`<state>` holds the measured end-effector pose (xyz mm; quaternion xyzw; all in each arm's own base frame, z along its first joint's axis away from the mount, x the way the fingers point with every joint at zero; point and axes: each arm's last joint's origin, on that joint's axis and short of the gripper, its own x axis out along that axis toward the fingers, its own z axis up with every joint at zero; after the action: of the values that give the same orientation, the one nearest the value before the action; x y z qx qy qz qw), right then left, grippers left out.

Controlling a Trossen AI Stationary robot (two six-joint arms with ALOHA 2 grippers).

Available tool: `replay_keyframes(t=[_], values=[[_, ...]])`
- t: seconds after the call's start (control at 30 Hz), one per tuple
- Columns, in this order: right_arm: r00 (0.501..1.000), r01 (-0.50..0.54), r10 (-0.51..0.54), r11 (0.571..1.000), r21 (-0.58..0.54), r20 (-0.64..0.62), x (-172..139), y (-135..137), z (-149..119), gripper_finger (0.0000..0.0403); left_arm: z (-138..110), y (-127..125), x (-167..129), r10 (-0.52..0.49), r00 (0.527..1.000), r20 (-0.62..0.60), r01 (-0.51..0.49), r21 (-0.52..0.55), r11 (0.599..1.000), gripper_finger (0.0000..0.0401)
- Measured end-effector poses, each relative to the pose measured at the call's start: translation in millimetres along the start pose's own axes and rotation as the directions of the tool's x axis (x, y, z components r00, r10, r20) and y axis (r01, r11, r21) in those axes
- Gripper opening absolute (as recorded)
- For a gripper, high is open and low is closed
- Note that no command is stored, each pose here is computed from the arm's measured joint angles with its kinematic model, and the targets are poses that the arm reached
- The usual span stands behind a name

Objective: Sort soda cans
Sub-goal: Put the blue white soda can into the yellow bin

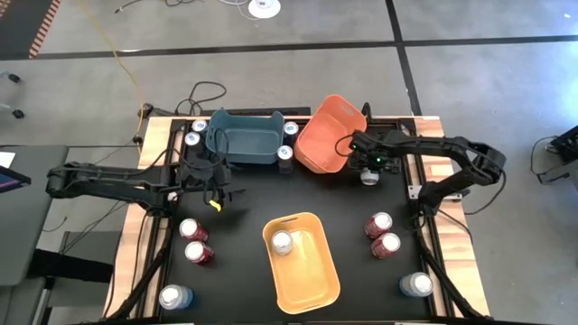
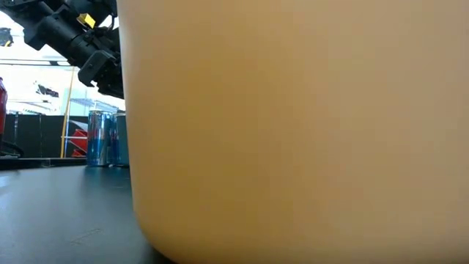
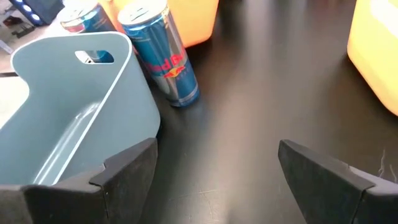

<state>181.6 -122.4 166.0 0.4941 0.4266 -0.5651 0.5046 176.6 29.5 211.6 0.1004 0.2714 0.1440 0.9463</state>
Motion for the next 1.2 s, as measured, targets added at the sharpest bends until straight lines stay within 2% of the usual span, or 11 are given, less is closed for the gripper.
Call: replay_keyframes(t=[0.07, 0.2, 0.3, 0.43, 0.57, 0.7, 0.77, 0.83, 1.0, 1.1, 1.2], values=[[1.000, 0.007, -0.007, 1.000, -0.001, -0.006, -1.0, -1.4, -0.6, 0.0266, 0.6, 0.1, -0.1, 0.001, 1.000, 0.005, -0.001, -0.001, 1.000, 0.0332], [0.999, 0.018, -0.019, 0.999, -0.030, -0.042, -9.4, -6.8, -8.0, 0.0266, 1.7, 0.3, 0.0, 0.003, 1.000, 0.016, -0.004, 0.001, 1.000, 0.0332], [0.999, -0.013, 0.010, 0.995, -0.097, -0.039, -27.8, -6.8, -17.0, 0.0266, 4.7, 1.0, -0.1, 0.011, 0.999, 0.048, -0.012, 0.025, 1.000, 0.0332], [0.995, -0.098, 0.096, 0.979, -0.179, -0.022, -56.8, -6.5, -32.2, 0.0266, 9.2, 1.9, -0.4, 0.020, 0.995, 0.093, -0.025, 0.052, 0.998, 0.0332], [0.967, -0.247, 0.256, 0.936, -0.253, 0.005, -88.9, -5.3, -48.7, 0.0266, 14.2, 3.0, -1.1, 0.032, 0.989, 0.144, -0.046, 0.098, 0.994, 0.0332], [0.907, -0.384, 0.418, 0.865, -0.323, 0.043, -116.3, -3.4, -68.9, 0.0266, 21.1, 3.6, -2.4, 0.015, 0.975, 0.220, -0.056, 0.179, 0.982, 0.0332], [0.858, -0.458, 0.511, 0.810, -0.366, 0.057, -128.2, 0.6, -79.6, 0.0266, 26.3, 2.6, -3.9, -0.017, 0.960, 0.278, -0.044, 0.212, 0.976, 0.0332], [0.810, -0.509, 0.582, 0.757, -0.409, 0.070, -137.7, 4.2, -90.4, 0.0266, 33.6, 0.9, -6.7, -0.039, 0.934, 0.356, -0.033, 0.196, 0.980, 0.0332], [0.711, -0.594, 0.701, 0.638, -0.491, 0.050, -149.4, 13.2, -114.4, 0.0266, 47.4, -4.8, -14.5, -0.085, 0.863, 0.498, -0.024, 0.208, 0.978, 0.0332], [0.662, -0.621, 0.749, 0.569, -0.538, 0.027, -152.5, 21.1, -125.2, 0.0266, 50.0, -7.2, -16.5, -0.094, 0.848, 0.522, -0.028, 0.221, 0.975, 0.0332], [0.616, -0.607, 0.788, 0.477, -0.635, 0.004, -152.0, 34.3, -136.6, 0.0266, 49.3, -9.5, -15.8, -0.106, 0.851, 0.514, -0.003, 0.207, 0.978, 0.0332]])
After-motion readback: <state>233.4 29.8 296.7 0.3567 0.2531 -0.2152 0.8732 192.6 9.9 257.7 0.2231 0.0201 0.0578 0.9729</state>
